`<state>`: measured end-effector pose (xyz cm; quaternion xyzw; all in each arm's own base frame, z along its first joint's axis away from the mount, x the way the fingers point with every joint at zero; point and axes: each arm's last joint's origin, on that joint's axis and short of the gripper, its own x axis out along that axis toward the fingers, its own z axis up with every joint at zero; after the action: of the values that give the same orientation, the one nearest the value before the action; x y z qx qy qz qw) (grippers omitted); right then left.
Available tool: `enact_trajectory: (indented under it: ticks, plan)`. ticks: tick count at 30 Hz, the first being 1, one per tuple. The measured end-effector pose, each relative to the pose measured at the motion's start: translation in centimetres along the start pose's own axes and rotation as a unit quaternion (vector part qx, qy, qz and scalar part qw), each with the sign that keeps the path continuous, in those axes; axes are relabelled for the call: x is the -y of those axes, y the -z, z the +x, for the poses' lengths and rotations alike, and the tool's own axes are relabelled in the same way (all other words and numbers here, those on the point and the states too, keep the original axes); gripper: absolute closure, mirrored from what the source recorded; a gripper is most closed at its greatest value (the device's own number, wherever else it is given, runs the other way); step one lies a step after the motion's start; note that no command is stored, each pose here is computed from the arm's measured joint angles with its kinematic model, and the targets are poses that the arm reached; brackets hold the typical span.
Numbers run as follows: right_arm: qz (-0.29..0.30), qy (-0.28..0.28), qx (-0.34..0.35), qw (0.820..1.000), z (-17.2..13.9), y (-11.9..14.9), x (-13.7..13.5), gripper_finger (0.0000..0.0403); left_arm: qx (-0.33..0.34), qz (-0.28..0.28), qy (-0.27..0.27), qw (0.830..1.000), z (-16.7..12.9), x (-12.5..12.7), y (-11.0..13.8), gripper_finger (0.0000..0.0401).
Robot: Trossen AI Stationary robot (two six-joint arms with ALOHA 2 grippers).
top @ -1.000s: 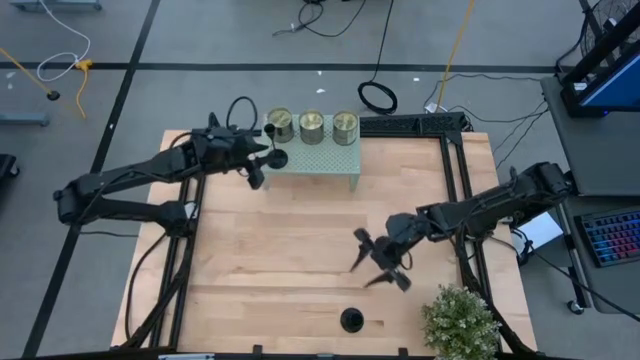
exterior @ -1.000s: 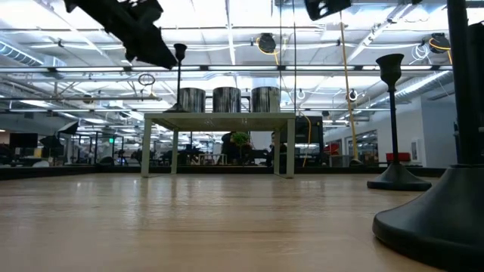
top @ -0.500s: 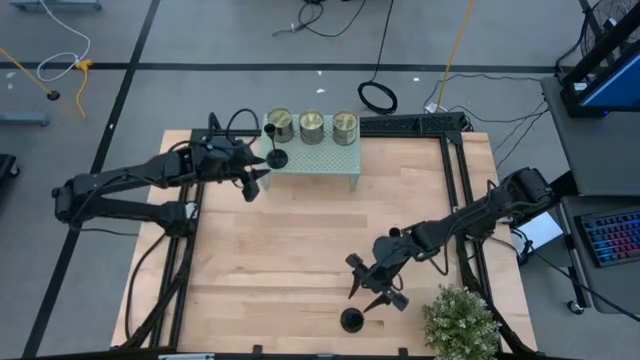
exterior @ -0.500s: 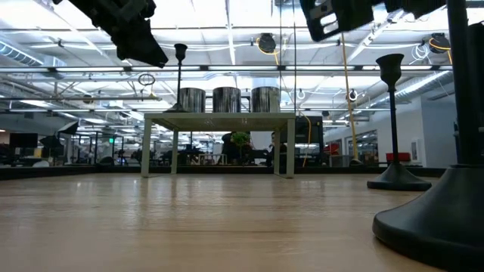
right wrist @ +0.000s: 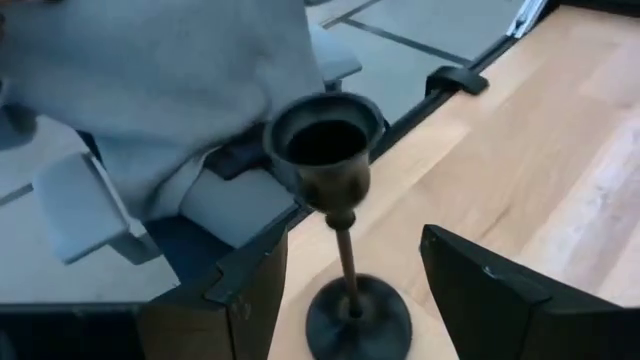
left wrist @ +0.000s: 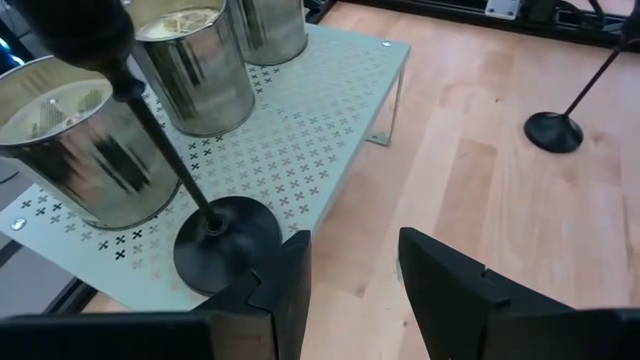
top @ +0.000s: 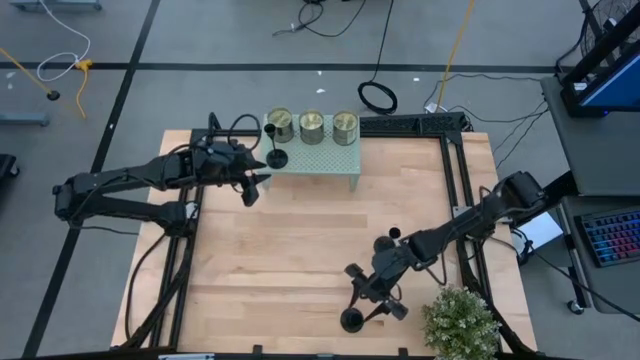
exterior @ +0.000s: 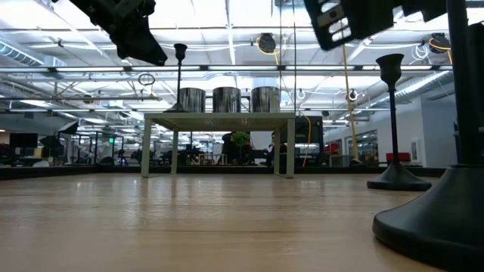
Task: Pick & Place candle stick holders
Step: Put the bottom black candle holder on the shelf
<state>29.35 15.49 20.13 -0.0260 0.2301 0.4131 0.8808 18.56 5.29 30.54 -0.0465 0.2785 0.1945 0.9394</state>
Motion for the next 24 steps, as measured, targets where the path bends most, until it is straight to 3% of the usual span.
enact_trajectory:
  ticks: [6,15,19,24]
  plan:
    - [0.037,-0.004,-0.010,0.999,2.3,1.9,0.8,0.0176,0.000,0.004,0.001,1.000,0.0,0.1,0.0,0.0242]
    - [0.026,-0.010,0.011,1.000,3.8,2.6,0.9,0.0191,0.000,0.029,0.001,1.000,0.0,0.1,0.0,0.0242]
    - [0.023,-0.009,0.018,1.000,3.8,2.5,0.9,0.0248,0.000,0.032,0.001,0.999,0.0,0.1,0.0,0.0242]
    - [0.018,-0.007,0.028,0.999,3.7,2.3,1.2,0.0366,0.000,0.032,0.001,0.999,0.0,0.1,0.0,0.0242]
